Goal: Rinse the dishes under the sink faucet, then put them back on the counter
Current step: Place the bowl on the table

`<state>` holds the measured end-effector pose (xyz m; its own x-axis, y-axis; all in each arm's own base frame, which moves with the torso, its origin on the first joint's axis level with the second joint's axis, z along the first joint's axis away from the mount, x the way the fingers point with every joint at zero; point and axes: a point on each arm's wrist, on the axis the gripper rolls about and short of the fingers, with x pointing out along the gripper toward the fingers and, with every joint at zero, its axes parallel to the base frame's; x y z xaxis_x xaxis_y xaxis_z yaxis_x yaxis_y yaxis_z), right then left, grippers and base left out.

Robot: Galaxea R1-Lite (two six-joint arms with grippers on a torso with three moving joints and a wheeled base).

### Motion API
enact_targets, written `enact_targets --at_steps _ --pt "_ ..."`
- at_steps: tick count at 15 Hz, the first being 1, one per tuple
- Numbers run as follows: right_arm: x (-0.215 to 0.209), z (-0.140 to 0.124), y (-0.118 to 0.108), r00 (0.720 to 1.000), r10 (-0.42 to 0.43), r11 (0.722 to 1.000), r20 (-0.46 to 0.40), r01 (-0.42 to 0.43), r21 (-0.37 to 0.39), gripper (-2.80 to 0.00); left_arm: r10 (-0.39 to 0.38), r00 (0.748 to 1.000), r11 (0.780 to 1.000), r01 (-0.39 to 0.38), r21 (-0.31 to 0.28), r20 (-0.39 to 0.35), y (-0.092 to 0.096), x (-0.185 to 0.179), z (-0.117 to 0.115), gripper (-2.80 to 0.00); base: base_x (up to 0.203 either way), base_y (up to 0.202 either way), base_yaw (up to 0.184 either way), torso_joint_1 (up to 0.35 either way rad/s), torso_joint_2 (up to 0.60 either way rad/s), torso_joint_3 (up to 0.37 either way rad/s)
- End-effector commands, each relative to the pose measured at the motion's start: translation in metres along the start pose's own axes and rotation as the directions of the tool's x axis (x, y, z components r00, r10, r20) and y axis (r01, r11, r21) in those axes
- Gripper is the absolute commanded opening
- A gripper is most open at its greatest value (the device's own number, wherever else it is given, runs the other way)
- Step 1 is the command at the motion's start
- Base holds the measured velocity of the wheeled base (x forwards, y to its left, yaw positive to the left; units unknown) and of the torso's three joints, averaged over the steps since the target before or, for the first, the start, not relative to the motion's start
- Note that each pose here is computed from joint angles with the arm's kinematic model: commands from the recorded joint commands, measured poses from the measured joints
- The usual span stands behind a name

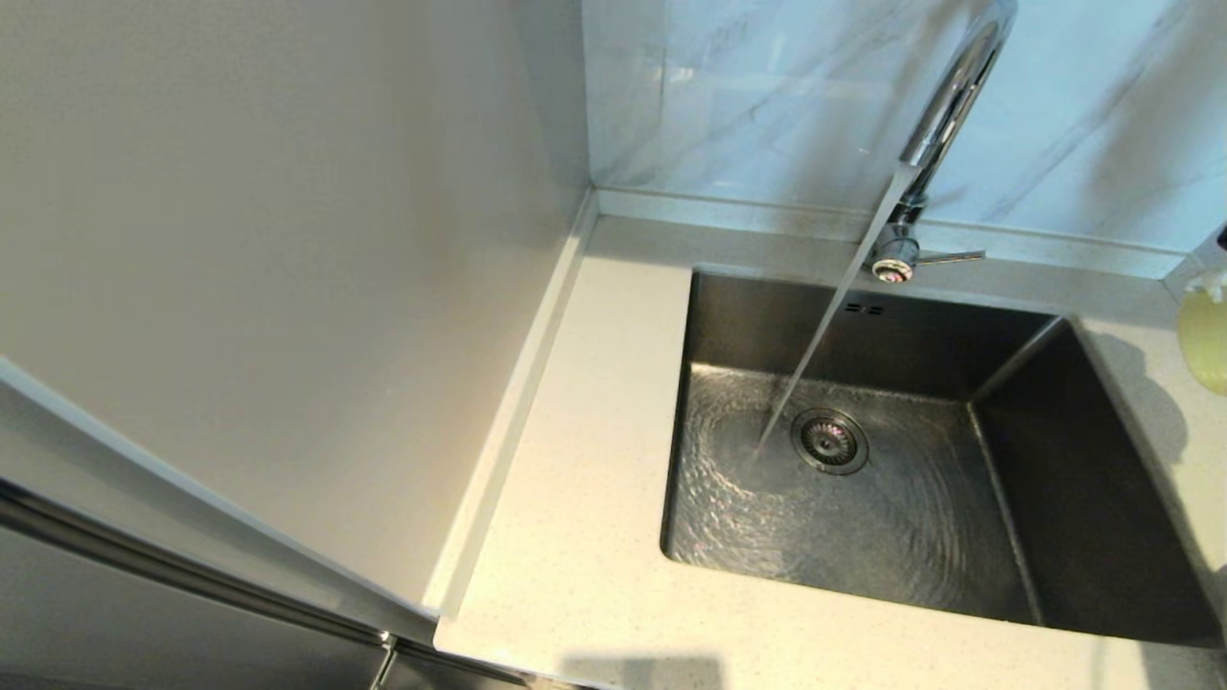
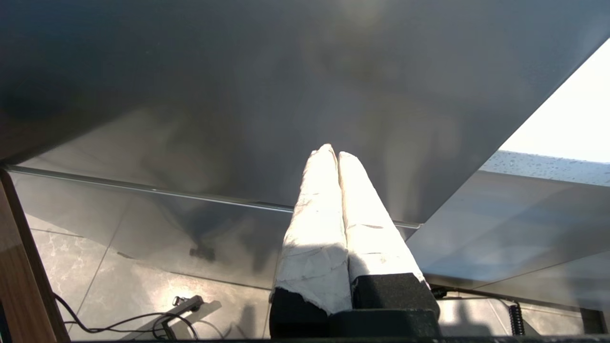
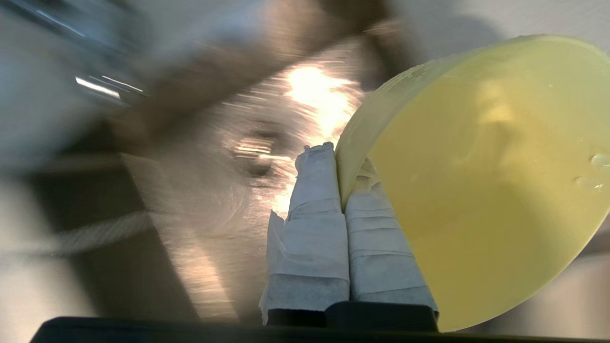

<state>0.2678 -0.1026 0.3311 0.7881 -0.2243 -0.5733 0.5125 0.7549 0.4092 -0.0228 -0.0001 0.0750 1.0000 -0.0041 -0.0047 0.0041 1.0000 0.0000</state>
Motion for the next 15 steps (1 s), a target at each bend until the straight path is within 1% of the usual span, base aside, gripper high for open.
enact_targets --at_steps 1,3,8,10,12,15 --pt "0.006 -0.001 -0.012 0.997 -0.075 0.940 -0.015 0.066 -0.335 -2.80 0.001 1.000 1.000 -0.001 0.000 0.000 0.000 0.000 0.000 -2.80 0.000 0.000 0.000 0.000 0.00 0.000" --pt "0.014 -0.002 -0.017 0.995 -0.097 0.901 -0.038 0.072 -0.427 -2.80 0.001 1.000 1.000 -0.001 0.000 0.000 0.000 0.000 0.000 -2.80 0.000 0.000 0.000 0.000 0.00 0.000" --pt "0.043 -0.009 -0.024 0.986 -0.120 0.822 -0.111 0.036 -0.569 -2.80 0.000 1.000 1.000 0.000 0.000 0.000 0.000 0.000 0.000 -2.80 0.000 0.000 0.000 0.000 0.00 0.000" --pt "0.064 -0.009 -0.028 0.988 -0.120 0.817 -0.097 0.043 -0.575 -2.80 0.001 1.000 1.000 -0.001 0.000 0.000 0.000 0.000 0.000 -2.80 0.000 0.000 0.000 0.000 0.00 0.000" --pt "0.081 -0.007 -0.037 0.988 -0.131 0.824 -0.085 0.060 -0.563 -2.80 0.000 1.000 1.000 0.000 0.000 0.000 0.000 0.000 0.000 -2.80 0.000 0.000 0.000 0.000 0.00 0.000" --pt "0.103 -0.008 -0.050 0.980 -0.161 0.835 -0.120 0.070 -0.545 -2.80 0.001 1.000 1.000 -0.001 0.000 0.000 0.000 0.000 0.000 -2.80 0.000 0.000 0.000 0.000 0.00 0.000"
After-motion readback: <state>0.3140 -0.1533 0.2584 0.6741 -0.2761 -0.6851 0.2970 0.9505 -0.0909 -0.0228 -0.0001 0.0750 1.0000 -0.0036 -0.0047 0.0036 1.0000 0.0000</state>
